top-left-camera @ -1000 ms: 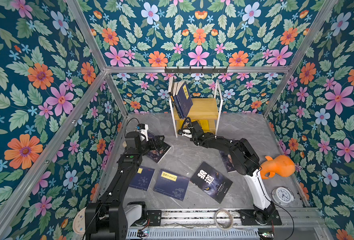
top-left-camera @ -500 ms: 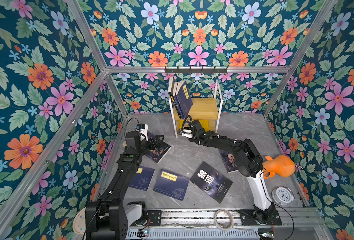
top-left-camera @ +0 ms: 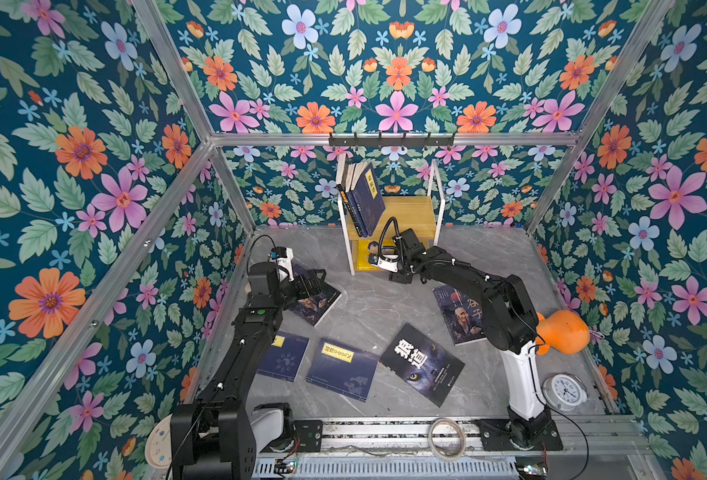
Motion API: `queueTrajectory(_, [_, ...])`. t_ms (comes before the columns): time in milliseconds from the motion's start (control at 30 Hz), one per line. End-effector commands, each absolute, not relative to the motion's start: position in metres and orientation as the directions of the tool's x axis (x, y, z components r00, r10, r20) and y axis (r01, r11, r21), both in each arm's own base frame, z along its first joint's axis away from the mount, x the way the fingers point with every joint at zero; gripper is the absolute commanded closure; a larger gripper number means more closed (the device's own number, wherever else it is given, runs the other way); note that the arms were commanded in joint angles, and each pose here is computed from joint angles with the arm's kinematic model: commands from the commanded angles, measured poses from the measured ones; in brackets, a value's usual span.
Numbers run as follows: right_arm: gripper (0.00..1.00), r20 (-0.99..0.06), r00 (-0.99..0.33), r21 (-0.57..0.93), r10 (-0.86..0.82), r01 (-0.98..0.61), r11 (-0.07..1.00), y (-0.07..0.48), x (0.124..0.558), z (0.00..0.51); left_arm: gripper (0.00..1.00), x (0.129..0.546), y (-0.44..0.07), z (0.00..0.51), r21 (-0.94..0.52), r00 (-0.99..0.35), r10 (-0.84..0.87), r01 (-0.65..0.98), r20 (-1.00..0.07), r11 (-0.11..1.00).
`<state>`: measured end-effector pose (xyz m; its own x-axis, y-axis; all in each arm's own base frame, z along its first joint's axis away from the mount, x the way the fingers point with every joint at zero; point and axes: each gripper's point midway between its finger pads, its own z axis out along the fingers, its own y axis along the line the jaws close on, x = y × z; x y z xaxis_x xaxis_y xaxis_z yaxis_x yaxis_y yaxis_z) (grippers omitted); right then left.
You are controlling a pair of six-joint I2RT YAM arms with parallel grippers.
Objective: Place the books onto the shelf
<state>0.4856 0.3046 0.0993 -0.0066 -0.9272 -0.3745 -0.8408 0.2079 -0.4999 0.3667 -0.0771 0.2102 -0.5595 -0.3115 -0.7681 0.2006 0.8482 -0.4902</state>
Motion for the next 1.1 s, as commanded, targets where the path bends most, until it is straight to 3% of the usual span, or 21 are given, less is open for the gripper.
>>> queueTrajectory(0, [0.39,-0.396,-0.012,-0.472,-0.918,-0.855,0.215,0.308,0.490,0.094,0.00,0.367,-0.076,0.211,-0.481,-0.552,-0.304,0.206,-0.776,0.852])
queueTrajectory(333, [0.46,-0.390,-0.035,-0.484,-0.920,-0.843,0.237,0.311,0.506,0.083,0.01,0.369,-0.074,0.212,-0.491,-0.554,-0.318,0.196,-0.770,0.849])
queueTrajectory(700, [0.66,-0.399,-0.047,-0.507,-0.916,-0.821,0.264,0.315,0.510,0.084,0.02,0.367,-0.078,0.213,-0.498,-0.548,-0.316,0.220,-0.774,0.839])
queueTrajectory(1067, [0.73,-0.404,-0.023,-0.560,-0.915,-0.785,0.266,0.324,0.518,0.090,0.02,0.365,-0.076,0.216,-0.495,-0.546,-0.316,0.217,-0.776,0.841])
